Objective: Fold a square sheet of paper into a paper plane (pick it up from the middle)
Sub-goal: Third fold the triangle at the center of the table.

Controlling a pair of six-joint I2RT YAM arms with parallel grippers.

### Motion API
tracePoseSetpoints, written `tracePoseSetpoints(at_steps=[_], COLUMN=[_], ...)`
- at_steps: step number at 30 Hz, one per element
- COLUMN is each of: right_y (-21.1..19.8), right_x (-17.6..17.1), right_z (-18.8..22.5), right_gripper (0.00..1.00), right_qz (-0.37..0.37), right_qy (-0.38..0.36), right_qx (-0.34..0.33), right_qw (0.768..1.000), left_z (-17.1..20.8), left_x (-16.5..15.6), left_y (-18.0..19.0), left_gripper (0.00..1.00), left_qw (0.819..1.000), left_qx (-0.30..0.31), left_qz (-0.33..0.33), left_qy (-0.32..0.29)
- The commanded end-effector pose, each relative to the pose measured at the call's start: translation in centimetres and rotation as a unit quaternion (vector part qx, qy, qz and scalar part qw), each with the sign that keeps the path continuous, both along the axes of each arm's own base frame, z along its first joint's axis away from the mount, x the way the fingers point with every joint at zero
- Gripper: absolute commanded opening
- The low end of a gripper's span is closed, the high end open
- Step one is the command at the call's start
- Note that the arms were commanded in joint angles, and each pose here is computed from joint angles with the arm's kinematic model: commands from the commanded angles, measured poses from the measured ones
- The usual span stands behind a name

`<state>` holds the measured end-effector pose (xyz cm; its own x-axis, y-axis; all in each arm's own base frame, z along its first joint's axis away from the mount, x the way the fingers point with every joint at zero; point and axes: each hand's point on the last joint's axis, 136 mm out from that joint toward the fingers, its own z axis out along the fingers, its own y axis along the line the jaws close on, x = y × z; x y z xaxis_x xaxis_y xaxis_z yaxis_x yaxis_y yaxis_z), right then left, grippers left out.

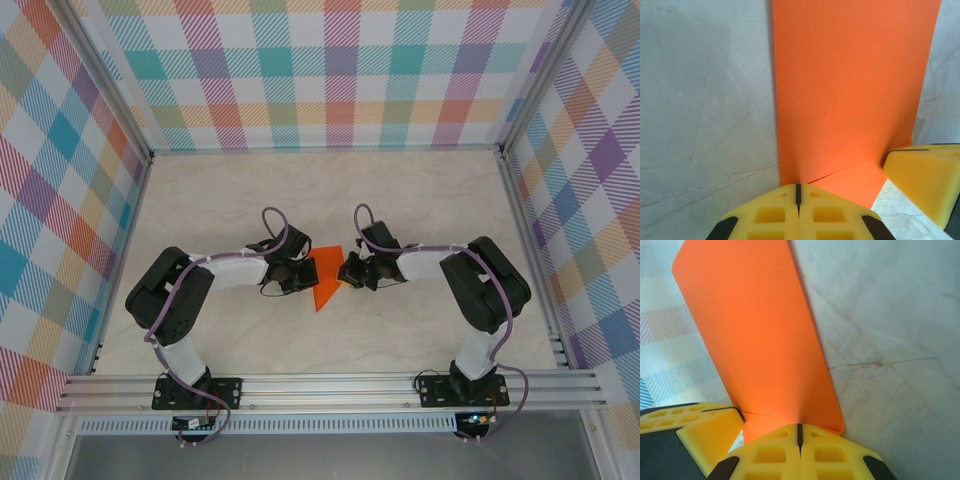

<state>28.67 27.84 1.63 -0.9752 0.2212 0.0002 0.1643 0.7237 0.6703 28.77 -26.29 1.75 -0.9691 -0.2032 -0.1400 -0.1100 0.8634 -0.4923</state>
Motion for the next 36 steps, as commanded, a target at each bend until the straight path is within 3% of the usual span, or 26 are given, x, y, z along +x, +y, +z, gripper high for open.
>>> tracePoseSetpoints(at_steps=[1, 7, 11, 15, 23, 36], right_y=[-2.8, -4.4, -3.8, -1.6, 3.2, 5.7], right_x=[1.2, 2.3, 2.5, 0.3, -5.8, -7.7], right_z=[-1.2, -0.8, 2.3, 4.6, 4.5, 2.3], right_gripper=[0.0, 0.0, 0.0, 0.0, 0.0, 0.0], right_qz=[-0.049, -0.075, -0.059, -0.004, 0.066, 0.066], right_qy=[0.009, 0.005, -0.04, -0.065, -0.023, 0.001], right_qx=[-0.042, -0.065, -0.038, 0.011, 0.089, 0.11], right_qw=[0.998, 0.995, 0.997, 0.998, 0.994, 0.992], left_z=[-4.3, -4.4, -4.3, -4.3, -4.4, -4.6], left_x=[-2.1, -2.0, -2.0, -1.9, -1.8, -1.9], left_y=[3.9, 3.7, 3.6, 3.7, 3.7, 3.8], left_gripper=[0.0, 0.0, 0.0, 0.0, 0.0, 0.0], left_qw=[0.994, 0.994, 0.994, 0.994, 0.994, 0.995], left_qx=[0.102, 0.098, 0.097, 0.097, 0.096, 0.09], left_qz=[0.012, 0.011, 0.011, 0.015, 0.021, 0.023], left_qy=[0.043, 0.043, 0.042, 0.04, 0.038, 0.031])
